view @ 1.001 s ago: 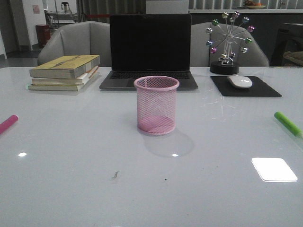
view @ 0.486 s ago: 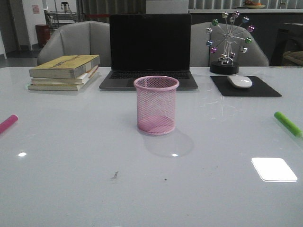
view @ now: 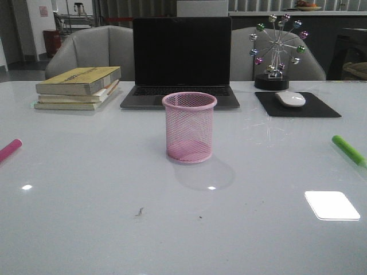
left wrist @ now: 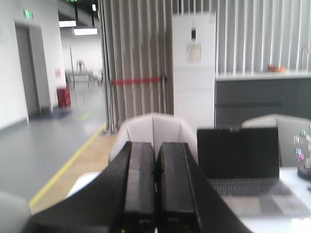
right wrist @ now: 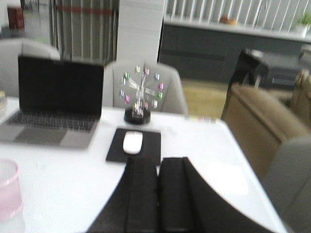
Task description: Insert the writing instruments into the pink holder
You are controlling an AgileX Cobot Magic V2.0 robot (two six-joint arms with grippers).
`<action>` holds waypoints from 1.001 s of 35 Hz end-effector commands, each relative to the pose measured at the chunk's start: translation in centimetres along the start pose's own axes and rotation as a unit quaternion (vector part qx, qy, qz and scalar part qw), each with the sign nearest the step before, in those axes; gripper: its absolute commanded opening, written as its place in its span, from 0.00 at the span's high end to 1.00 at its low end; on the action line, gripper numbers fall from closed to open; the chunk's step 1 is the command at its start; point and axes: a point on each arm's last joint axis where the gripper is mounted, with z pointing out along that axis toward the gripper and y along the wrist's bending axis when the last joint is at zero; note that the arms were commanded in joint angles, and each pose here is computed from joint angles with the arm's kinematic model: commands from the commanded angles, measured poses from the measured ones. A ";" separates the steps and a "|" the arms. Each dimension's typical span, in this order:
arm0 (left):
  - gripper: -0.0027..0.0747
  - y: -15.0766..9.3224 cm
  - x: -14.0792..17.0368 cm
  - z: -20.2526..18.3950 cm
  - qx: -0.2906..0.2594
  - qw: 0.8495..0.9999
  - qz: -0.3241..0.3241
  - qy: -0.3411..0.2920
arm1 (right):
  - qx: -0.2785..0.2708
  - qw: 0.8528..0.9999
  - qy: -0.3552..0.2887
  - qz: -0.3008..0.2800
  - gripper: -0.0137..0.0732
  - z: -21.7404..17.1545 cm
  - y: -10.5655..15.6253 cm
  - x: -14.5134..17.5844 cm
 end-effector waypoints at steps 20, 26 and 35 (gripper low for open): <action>0.84 0.6 6.4 12.0 0.002 0.962 -0.018 0.273 | -0.005 0.948 0.317 -0.018 0.74 12.2 0.5 3.9; 0.83 0.6 6.2 12.1 0.001 0.965 -0.019 0.262 | -0.005 0.950 0.313 -0.018 0.50 12.2 0.5 3.9; 0.83 0.5 6.7 11.8 0.004 0.957 -0.021 0.289 | -0.005 0.950 0.313 -0.018 0.44 12.2 0.5 3.9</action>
